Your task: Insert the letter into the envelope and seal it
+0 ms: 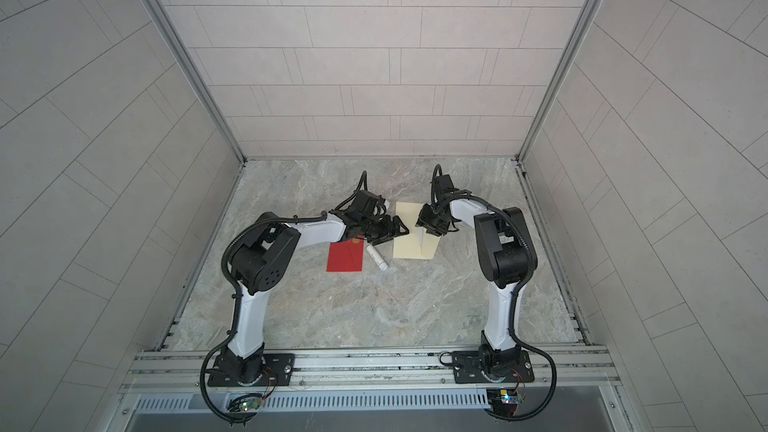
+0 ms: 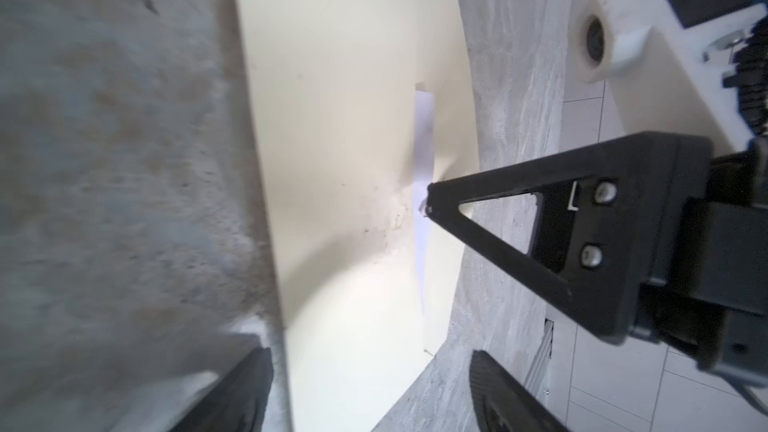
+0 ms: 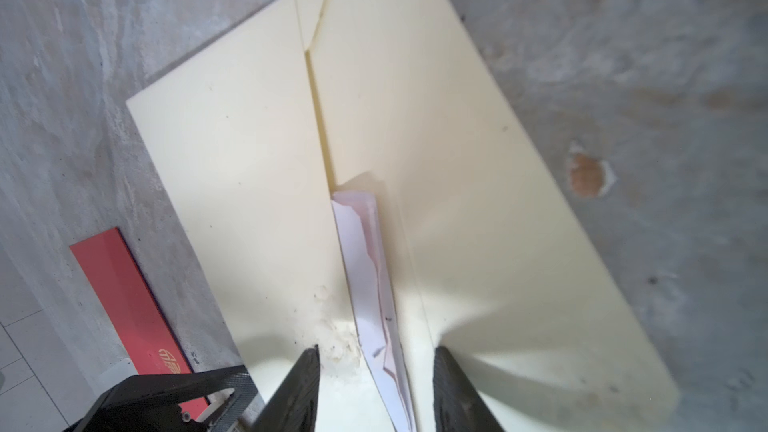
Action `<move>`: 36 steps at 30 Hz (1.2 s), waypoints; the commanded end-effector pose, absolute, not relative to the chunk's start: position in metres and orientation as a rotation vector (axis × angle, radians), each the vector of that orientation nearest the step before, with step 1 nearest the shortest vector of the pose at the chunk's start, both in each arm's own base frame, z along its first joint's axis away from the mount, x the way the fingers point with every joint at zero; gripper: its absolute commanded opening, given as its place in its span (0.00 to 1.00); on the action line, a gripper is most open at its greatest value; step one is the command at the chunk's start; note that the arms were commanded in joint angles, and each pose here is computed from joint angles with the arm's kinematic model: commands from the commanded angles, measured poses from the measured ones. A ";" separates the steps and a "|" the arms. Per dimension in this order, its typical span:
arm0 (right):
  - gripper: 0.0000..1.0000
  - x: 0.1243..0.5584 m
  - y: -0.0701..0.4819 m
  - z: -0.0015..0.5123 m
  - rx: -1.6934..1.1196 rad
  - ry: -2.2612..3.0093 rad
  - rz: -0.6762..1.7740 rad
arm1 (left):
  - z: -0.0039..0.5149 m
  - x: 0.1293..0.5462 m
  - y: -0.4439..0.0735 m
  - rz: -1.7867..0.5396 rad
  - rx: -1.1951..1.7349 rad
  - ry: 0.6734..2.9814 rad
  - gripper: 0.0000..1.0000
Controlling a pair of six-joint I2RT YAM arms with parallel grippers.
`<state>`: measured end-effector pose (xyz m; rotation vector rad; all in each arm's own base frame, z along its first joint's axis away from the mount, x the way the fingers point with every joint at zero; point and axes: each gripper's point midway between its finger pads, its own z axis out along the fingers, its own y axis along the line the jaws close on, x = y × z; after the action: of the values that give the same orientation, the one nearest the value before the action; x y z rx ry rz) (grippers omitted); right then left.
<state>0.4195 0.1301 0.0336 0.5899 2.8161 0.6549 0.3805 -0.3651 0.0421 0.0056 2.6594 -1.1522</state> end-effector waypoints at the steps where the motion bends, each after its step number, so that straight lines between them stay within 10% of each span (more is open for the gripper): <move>1: 0.47 0.411 0.120 0.037 0.562 2.851 0.572 | 0.008 0.368 -0.339 -0.984 -0.056 2.797 0.72; 36: 0.47 0.433 0.168 0.026 0.526 2.902 0.796 | -0.022 0.384 -0.374 -1.015 -0.082 2.832 0.54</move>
<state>0.4350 0.1529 0.0350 0.4948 2.8861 0.7088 0.4070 -0.3847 0.0336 -0.0119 2.6610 -1.1310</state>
